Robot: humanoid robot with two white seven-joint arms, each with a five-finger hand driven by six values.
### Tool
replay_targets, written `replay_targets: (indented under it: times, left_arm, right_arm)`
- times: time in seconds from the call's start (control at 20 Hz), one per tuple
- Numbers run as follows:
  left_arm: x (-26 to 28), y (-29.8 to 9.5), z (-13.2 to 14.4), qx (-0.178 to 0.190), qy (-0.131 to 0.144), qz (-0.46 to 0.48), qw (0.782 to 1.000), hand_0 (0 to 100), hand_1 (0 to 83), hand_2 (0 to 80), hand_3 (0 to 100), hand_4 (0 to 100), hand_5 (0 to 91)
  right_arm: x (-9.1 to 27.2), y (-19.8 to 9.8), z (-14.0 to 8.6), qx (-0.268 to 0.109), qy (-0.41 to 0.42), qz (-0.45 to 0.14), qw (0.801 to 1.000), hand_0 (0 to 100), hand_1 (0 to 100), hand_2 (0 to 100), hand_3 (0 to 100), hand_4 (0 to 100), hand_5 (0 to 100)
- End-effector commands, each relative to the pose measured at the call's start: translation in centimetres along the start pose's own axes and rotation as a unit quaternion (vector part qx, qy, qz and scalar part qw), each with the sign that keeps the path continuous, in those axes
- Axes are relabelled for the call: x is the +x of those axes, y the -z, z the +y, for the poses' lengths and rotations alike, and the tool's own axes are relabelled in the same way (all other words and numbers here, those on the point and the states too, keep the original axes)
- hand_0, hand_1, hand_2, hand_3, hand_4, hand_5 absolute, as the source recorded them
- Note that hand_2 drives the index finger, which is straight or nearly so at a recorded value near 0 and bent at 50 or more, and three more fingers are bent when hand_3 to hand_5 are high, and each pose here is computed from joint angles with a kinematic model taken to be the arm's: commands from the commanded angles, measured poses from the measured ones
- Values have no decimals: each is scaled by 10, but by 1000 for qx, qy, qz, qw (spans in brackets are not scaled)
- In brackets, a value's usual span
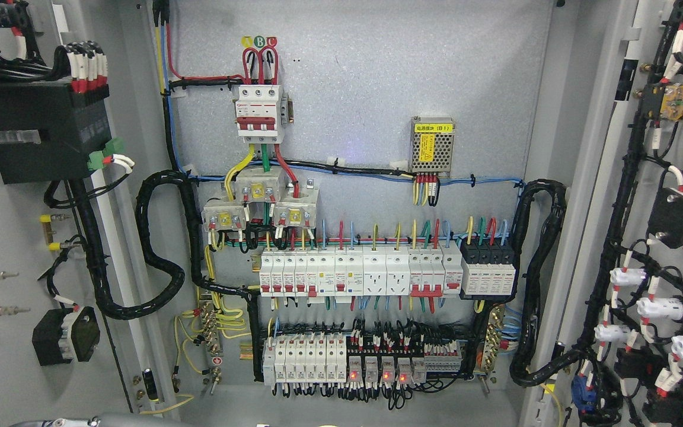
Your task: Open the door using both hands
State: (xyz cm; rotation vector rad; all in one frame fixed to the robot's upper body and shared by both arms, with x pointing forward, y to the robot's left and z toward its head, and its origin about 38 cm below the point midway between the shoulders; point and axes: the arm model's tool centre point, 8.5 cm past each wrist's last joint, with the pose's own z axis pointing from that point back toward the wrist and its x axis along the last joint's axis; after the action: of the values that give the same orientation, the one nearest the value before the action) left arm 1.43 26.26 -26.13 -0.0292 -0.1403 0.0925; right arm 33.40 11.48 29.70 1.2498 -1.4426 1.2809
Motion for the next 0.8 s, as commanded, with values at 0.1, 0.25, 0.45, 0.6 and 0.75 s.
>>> replay_targets:
  times: [0.1,0.25,0.45,0.6,0.75]
  left_arm:
    - [-11,-3,17,11,2,-1,1000,288,0,27,28,34,0]
    - [-13,-4,18,13,2,1,1000,288,0,27,28,34,0]
    - [-12,-4,18,12,2,1,1000,288,0,27,28,34,0]
    - [-12,-4,19,13,1,0,1000,288,0,27,28,34,0]
    - [-11,-4,19,13,1,0,1000,288,0,27,28,35,0]
  right_arm:
    - [4,5,0,12,15,2,1000,218,0,0,0,0,0]
    - [5,5,-2,10,14,3,1000,218,0,0,0,0,0]
    - [2,6,2,16,14,4,1000,218,0,0,0,0,0]
    - [2,7,3,19,10,-3,1000,218,0,0,0,0,0]
    - [4,8,4,22,4,-5,1000,218,0,0,0,0,0]
